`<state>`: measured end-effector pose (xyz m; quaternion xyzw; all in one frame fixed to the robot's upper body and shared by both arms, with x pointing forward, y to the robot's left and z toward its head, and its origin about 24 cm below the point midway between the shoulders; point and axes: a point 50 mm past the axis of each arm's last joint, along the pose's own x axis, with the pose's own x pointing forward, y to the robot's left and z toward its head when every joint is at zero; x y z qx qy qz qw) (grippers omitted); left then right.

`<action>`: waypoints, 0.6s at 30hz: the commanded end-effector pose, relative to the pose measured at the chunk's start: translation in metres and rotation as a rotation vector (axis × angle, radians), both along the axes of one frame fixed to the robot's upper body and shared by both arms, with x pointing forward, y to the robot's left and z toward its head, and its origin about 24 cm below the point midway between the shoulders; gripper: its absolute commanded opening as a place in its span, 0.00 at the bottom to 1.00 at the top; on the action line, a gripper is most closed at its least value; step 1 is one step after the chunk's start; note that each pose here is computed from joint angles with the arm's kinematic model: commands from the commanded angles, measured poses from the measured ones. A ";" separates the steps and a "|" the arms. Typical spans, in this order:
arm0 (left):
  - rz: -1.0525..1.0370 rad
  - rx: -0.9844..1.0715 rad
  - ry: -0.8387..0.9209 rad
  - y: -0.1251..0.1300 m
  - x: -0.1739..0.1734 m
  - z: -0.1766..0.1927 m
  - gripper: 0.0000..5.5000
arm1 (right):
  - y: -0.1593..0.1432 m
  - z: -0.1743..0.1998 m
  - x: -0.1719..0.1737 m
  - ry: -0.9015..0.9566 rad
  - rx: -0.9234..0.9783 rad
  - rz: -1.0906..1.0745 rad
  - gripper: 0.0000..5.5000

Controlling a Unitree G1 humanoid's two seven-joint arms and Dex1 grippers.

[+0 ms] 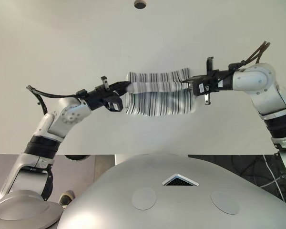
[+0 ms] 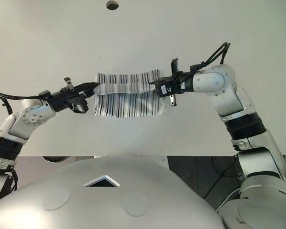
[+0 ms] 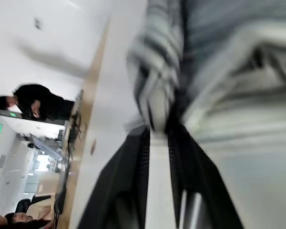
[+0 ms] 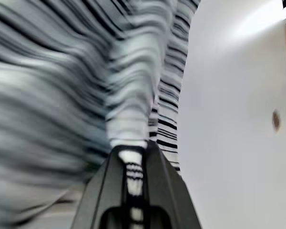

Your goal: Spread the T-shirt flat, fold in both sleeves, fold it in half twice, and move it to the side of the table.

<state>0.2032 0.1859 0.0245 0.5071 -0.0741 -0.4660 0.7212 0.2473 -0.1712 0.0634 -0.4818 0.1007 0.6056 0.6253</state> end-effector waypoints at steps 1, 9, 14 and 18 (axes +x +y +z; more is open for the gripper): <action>0.012 0.054 0.034 0.009 0.004 -0.016 0.24 | -0.003 0.002 0.014 -0.029 -0.003 -0.034 0.15; 0.136 -0.086 0.009 0.014 0.019 -0.012 0.48 | -0.010 0.007 0.017 -0.063 0.223 -0.185 0.27; 0.235 -0.280 -0.024 0.008 0.030 0.005 0.53 | -0.009 -0.002 0.025 0.040 0.328 -0.360 0.27; 0.323 -0.432 -0.114 0.011 0.042 0.026 0.53 | 0.004 -0.002 0.024 0.074 0.410 -0.369 0.27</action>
